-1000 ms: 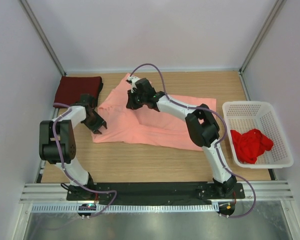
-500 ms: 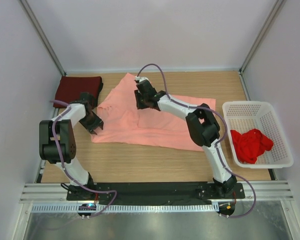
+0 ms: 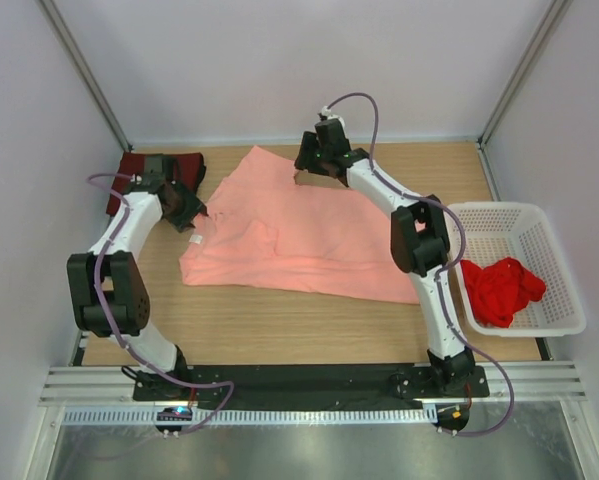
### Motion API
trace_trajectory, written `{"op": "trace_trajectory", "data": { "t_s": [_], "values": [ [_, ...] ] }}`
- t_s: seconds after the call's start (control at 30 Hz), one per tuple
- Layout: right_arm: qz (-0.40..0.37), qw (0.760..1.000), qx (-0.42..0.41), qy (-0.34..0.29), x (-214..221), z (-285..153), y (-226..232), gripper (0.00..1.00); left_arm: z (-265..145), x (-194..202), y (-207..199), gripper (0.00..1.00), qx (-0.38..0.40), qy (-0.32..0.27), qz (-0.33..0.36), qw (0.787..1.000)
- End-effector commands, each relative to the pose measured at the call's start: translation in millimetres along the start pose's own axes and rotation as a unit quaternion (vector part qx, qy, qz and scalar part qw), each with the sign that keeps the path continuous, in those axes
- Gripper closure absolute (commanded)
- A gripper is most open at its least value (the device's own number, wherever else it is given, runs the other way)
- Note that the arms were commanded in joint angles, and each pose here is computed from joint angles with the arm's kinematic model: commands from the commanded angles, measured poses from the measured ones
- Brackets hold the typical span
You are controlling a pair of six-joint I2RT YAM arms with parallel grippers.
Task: Fold and stack the t-shirts
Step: Fold the tshirt
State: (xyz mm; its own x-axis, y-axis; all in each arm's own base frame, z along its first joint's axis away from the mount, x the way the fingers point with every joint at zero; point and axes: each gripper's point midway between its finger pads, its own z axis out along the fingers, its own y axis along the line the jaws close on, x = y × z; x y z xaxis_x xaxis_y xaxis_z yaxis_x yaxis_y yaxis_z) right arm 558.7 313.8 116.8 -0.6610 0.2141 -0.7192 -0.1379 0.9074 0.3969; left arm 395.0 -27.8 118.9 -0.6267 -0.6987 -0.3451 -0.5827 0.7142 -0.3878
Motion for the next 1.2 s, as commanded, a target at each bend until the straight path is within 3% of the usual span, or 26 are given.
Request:
{"op": "trace_trajectory", "data": {
  "t_s": [0.0,0.3,0.73,0.8,0.93,0.97,1.03,1.17],
  "values": [
    [0.036,0.999,-0.019,-0.028,-18.7,21.7,7.2,0.41,-16.8,-9.4,-17.2,0.52,0.045,-0.018,0.017,0.999],
    [0.040,0.995,-0.018,-0.091,-42.9,56.7,-2.1,0.42,-24.6,-14.2,-25.2,0.51,0.072,-0.036,0.016,0.997],
    [0.065,0.992,0.033,-0.102,-7.8,105.2,-20.9,0.47,-24.6,-18.4,-32.5,0.52,0.086,-0.046,0.001,0.995],
    [0.063,0.992,0.033,-0.104,-4.6,108.5,-19.0,0.50,-20.2,-17.7,-34.1,0.52,0.089,-0.041,-0.004,0.995],
    [0.060,0.992,0.021,-0.106,-3.3,111.9,-15.2,0.70,-14.0,-19.0,-45.4,0.52,0.110,-0.031,-0.015,0.993],
    [0.059,0.991,0.006,-0.116,-9.4,111.6,-9.9,0.79,-16.1,-24.7,-53.6,0.52,0.124,-0.036,-0.020,0.991],
    [0.043,0.992,-0.035,-0.115,-15.1,107.4,7.4,0.87,-14.0,-26.7,-61.3,0.52,0.135,-0.031,-0.025,0.990],
    [0.008,0.982,-0.123,-0.141,-42.6,84.1,48.2,0.99,-15.9,-43.1,-67.1,0.51,0.132,-0.055,-0.022,0.989]
  ]
}}
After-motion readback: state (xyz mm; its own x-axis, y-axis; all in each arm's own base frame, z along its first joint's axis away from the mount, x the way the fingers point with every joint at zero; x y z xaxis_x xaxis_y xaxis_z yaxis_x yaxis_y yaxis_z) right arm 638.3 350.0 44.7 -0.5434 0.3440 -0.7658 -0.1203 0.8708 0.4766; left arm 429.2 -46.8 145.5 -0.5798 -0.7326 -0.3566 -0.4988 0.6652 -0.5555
